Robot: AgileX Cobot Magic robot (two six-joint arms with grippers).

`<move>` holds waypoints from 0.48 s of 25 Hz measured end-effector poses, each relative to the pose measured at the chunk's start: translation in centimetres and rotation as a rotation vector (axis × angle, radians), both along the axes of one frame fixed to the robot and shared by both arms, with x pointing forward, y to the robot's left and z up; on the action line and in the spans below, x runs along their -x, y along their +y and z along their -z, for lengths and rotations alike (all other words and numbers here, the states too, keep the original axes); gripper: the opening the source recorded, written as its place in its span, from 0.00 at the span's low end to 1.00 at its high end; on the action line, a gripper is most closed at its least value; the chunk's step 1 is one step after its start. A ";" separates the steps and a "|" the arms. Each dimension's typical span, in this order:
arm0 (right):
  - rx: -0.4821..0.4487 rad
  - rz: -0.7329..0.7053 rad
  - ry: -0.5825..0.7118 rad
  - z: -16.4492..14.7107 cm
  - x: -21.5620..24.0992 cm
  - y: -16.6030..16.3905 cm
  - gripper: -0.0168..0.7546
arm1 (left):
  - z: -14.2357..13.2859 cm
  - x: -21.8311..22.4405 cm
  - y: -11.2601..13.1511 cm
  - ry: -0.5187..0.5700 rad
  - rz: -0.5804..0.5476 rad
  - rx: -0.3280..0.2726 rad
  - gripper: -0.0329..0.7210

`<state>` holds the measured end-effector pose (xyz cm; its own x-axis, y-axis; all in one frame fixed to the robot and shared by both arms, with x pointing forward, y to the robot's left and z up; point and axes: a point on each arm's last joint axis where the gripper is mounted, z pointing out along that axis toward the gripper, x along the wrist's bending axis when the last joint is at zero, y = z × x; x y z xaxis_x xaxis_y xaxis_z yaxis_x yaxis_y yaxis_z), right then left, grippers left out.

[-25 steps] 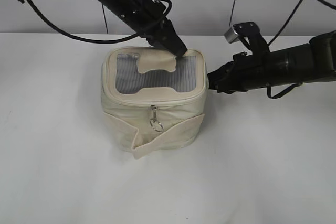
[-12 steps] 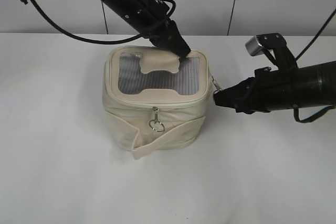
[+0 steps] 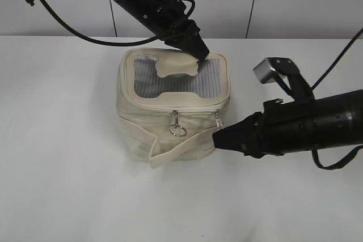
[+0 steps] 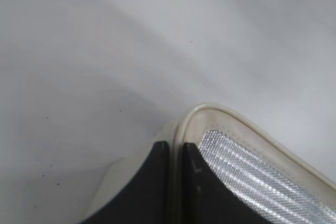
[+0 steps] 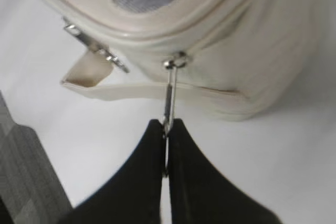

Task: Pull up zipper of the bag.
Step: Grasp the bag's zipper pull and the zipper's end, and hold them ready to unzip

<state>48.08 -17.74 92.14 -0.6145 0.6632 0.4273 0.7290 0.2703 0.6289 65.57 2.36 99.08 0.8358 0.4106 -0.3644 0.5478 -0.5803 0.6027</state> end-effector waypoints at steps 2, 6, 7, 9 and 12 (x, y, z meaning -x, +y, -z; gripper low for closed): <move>-0.001 -0.016 0.012 0.1 0.7 1.6 0.03 | 0.0 0.0 -0.2 0.005 -0.020 -0.006 0.09; 0.007 0.046 0.028 0.1 1.6 4.2 0.03 | 0.1 0.3 -1.1 0.000 -0.051 -0.011 0.09; 0.017 0.049 0.020 0.0 1.6 4.7 0.03 | 0.0 0.4 -1.3 -0.006 -0.054 -0.009 0.09; 0.019 0.034 -0.005 -0.6 1.6 5.9 0.03 | 0.0 0.6 -1.7 -0.016 -0.054 -0.010 0.09; 0.015 0.019 -0.035 -1.3 1.1 7.5 0.03 | 0.0 0.6 -1.8 -0.016 -0.066 -0.010 0.09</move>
